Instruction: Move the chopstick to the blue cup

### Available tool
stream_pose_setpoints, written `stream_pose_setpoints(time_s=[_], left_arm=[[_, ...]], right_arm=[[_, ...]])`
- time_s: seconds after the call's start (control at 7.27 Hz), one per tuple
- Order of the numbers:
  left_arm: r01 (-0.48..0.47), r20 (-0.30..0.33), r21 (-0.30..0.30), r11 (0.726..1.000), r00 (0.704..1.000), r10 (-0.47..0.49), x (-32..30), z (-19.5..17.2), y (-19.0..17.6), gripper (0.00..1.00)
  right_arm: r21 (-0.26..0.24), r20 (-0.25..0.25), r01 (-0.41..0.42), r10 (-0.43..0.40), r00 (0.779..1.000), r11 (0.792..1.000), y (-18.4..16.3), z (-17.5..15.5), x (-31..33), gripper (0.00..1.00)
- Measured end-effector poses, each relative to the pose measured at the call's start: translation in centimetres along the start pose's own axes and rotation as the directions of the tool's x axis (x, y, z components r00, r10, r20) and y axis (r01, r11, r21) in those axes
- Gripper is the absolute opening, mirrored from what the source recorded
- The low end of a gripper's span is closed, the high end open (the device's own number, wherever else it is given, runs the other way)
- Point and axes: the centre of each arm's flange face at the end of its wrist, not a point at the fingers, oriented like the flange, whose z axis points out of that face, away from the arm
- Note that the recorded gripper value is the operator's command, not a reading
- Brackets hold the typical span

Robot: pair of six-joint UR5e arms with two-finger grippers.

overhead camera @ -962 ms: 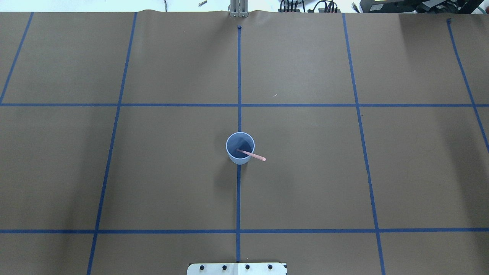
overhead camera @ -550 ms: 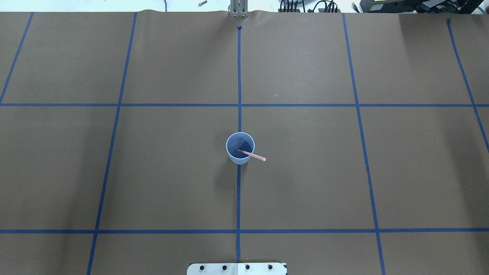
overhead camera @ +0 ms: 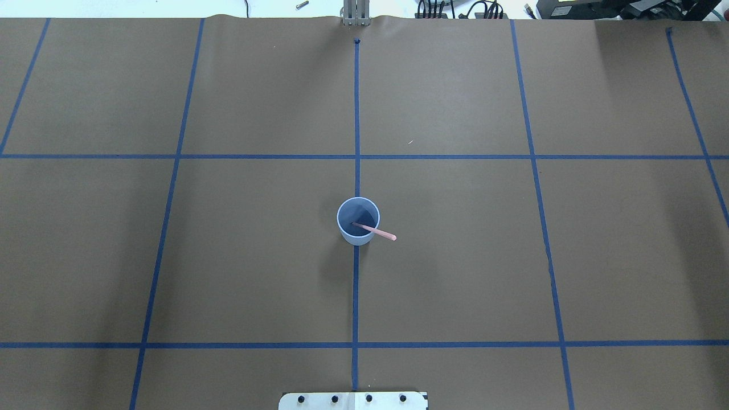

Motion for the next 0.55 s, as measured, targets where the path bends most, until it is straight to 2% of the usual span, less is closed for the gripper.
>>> stream_pose_setpoints(time_s=[0.55], left_arm=[[0.001, 0.0, -0.002, 1.0, 1.0, -0.001, -0.06, 0.09, 0.04, 0.98]], right_arm=[[0.0, 0.0, 0.0, 0.0, 1.0, 1.0, 0.22, 0.03, -0.03, 1.0]])
